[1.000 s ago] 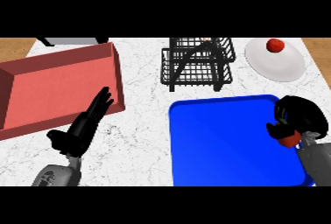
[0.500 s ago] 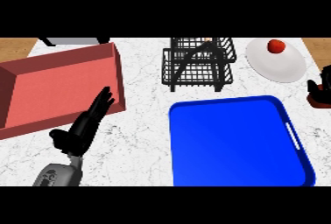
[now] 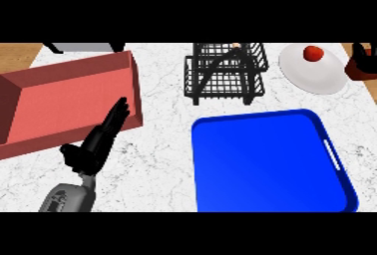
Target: Pick the bell pepper from the tray and place it in the tiered basket
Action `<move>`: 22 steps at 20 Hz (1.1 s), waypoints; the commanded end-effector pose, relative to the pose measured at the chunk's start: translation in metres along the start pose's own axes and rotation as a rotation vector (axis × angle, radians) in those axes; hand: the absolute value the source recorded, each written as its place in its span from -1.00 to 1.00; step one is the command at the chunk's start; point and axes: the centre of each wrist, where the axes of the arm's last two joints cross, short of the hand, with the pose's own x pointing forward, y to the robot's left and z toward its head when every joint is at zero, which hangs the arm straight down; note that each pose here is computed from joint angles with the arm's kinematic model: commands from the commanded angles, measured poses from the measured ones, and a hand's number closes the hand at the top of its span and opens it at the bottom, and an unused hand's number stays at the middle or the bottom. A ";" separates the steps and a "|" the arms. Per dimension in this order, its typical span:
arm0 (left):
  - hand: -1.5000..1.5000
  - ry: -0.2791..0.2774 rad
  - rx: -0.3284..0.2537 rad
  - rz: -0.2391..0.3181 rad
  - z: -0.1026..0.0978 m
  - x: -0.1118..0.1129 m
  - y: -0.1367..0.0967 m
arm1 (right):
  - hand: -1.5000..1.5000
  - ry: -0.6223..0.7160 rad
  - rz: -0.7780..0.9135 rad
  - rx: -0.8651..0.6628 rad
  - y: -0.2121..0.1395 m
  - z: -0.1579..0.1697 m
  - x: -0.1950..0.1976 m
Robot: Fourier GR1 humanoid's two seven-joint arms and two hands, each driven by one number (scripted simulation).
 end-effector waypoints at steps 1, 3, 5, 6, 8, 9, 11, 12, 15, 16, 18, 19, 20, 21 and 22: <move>0.00 0.048 0.006 -0.011 0.012 -0.027 0.004 | 1.00 -0.025 -0.058 -0.021 -0.026 -0.029 0.047; 0.00 0.042 -0.001 -0.022 0.005 -0.011 0.002 | 1.00 0.002 -0.064 -0.003 -0.013 -0.047 0.081; 0.00 0.041 -0.015 -0.006 0.009 -0.006 -0.007 | 1.00 -0.012 -0.060 0.012 -0.020 -0.053 0.108; 0.00 0.048 -0.008 0.000 -0.013 -0.011 -0.017 | 1.00 -0.001 -0.057 0.012 0.000 -0.068 0.117; 0.00 0.054 -0.015 0.008 0.005 -0.005 0.005 | 1.00 0.005 -0.059 0.034 0.006 -0.075 0.141; 0.00 0.052 -0.015 -0.021 0.004 -0.023 -0.007 | 1.00 0.012 -0.088 0.031 0.002 -0.080 0.142; 0.00 0.045 -0.032 -0.006 0.011 -0.011 -0.014 | 1.00 0.037 -0.094 0.028 0.024 -0.095 0.149; 0.00 0.035 -0.018 0.002 -0.005 -0.010 0.002 | 1.00 0.018 -0.117 0.035 0.017 -0.099 0.174; 0.00 0.037 -0.029 0.002 -0.007 0.005 0.006 | 1.00 0.020 -0.070 0.080 0.057 -0.110 0.169; 0.00 0.050 -0.013 0.001 -0.006 -0.004 0.003 | 1.00 0.015 -0.064 0.118 0.051 -0.112 0.183; 0.00 0.036 -0.045 -0.016 -0.002 -0.002 -0.012 | 1.00 0.020 -0.064 0.121 0.070 -0.118 0.196; 0.00 0.032 -0.034 -0.023 -0.003 -0.009 0.002 | 1.00 0.013 -0.063 0.132 0.071 -0.120 0.181; 0.00 0.038 -0.002 -0.004 -0.006 -0.006 0.001 | 1.00 0.016 -0.069 0.150 0.084 -0.120 0.184; 0.00 0.029 -0.027 -0.011 0.003 -0.010 -0.003 | 1.00 0.020 -0.054 0.137 0.089 -0.123 0.186; 0.00 0.043 -0.032 0.008 -0.007 -0.005 -0.003 | 1.00 0.023 -0.055 0.153 0.101 -0.123 0.188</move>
